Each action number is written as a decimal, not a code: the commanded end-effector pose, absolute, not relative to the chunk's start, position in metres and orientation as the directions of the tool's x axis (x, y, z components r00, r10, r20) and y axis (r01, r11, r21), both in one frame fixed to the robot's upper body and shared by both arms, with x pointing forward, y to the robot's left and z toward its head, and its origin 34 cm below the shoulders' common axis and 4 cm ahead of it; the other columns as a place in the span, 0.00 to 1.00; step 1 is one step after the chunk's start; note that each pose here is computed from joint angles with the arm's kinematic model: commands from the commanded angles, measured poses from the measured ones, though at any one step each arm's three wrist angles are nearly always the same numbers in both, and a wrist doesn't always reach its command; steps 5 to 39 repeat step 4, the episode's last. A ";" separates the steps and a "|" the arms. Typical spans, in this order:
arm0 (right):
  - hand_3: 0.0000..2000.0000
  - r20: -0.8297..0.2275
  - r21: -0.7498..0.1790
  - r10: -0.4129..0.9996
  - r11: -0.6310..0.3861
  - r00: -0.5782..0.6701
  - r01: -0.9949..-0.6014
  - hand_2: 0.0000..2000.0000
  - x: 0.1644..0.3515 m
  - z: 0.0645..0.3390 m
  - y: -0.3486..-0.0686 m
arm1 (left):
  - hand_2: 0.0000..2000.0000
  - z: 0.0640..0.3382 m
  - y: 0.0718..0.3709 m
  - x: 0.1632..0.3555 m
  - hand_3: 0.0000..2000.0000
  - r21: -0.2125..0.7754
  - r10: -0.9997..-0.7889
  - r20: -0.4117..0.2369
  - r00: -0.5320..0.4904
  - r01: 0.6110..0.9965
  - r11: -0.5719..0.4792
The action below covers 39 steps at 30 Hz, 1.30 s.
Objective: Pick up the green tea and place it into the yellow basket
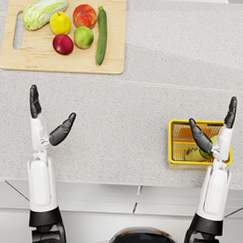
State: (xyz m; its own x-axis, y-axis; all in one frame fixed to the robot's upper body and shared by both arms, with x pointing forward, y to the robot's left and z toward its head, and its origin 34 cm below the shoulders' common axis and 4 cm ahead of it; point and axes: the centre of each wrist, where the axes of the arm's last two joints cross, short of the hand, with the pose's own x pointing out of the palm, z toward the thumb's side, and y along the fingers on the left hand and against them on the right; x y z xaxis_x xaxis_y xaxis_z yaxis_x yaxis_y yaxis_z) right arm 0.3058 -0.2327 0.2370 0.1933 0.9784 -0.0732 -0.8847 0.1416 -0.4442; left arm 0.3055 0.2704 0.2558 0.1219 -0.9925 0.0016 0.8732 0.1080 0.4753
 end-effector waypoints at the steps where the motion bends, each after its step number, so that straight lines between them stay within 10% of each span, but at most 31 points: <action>1: 0.00 -0.073 -0.444 0.978 0.142 0.193 -0.885 0.00 0.306 0.237 -0.233 | 0.00 0.256 0.270 0.306 0.00 0.475 -0.993 0.002 0.122 0.873 0.108; 39: 0.00 -0.073 -0.444 0.978 0.142 0.193 -0.885 0.00 0.306 0.237 -0.233 | 0.00 0.256 0.270 0.305 0.00 0.475 -0.993 0.002 0.122 0.874 0.108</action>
